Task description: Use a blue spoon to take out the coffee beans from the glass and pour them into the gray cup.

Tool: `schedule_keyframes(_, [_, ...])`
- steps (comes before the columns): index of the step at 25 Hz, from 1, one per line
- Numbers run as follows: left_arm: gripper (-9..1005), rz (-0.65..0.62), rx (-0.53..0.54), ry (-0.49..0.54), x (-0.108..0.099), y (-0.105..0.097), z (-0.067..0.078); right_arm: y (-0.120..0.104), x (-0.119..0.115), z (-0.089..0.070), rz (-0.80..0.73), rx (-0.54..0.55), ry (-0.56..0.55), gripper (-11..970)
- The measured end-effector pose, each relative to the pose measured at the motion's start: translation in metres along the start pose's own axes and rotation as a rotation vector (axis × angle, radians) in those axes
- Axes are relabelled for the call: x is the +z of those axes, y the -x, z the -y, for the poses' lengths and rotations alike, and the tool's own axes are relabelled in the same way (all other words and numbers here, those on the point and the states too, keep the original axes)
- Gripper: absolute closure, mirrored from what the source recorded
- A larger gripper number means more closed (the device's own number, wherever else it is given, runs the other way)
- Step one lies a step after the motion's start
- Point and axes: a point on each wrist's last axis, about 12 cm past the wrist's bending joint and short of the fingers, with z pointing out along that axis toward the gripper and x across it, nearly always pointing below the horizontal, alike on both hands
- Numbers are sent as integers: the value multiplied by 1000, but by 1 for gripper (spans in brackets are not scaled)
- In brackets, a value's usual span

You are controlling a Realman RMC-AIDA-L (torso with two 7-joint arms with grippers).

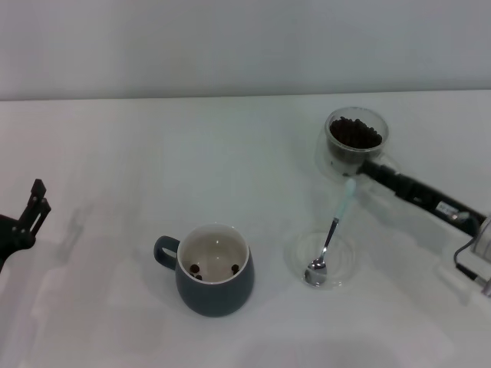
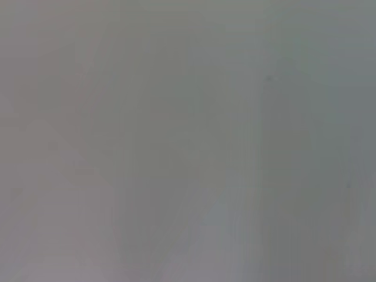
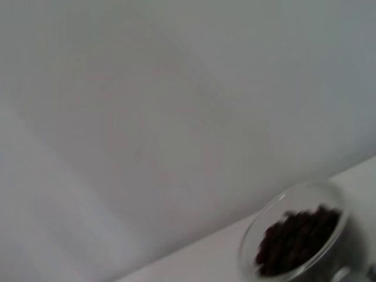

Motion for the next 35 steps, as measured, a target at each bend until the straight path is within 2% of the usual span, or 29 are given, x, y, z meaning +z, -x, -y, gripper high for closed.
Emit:
schedule_keyframes(2, [171,-2,0,4,-1,-1,-1,7,-5,6,31,3,-26,407])
schedule_keyframes(7, [171,-1,-2,5,-2,0,-1,29,-26,23,174,-37,-109,311])
schedule_keyframes(9, [171,-1,-5,5,-2,0,-1,42,-35,29,290,-178,-173,272])
schedule_keyframes(10, [171,-2,-7,6,-2,-1,-2,42,-35,29,290,-178,-173,253])
schedule_keyframes(15, [172,0,-38,-2,0,0,-1,50,-37,32,353,-627,-329,189])
schedule_keyframes(18, [172,11,-57,1,1,2,0,51,-33,33,364,-786,-426,186])
schedule_keyframes(20, [171,12,-75,11,0,2,-1,51,-29,32,371,-847,-458,186])
schedule_keyframes(25, [173,8,-145,37,-1,0,-4,51,-17,29,361,-827,-452,186])
schedule_keyframes(35, [169,11,-161,46,2,1,-3,51,1,28,289,-820,-467,186])
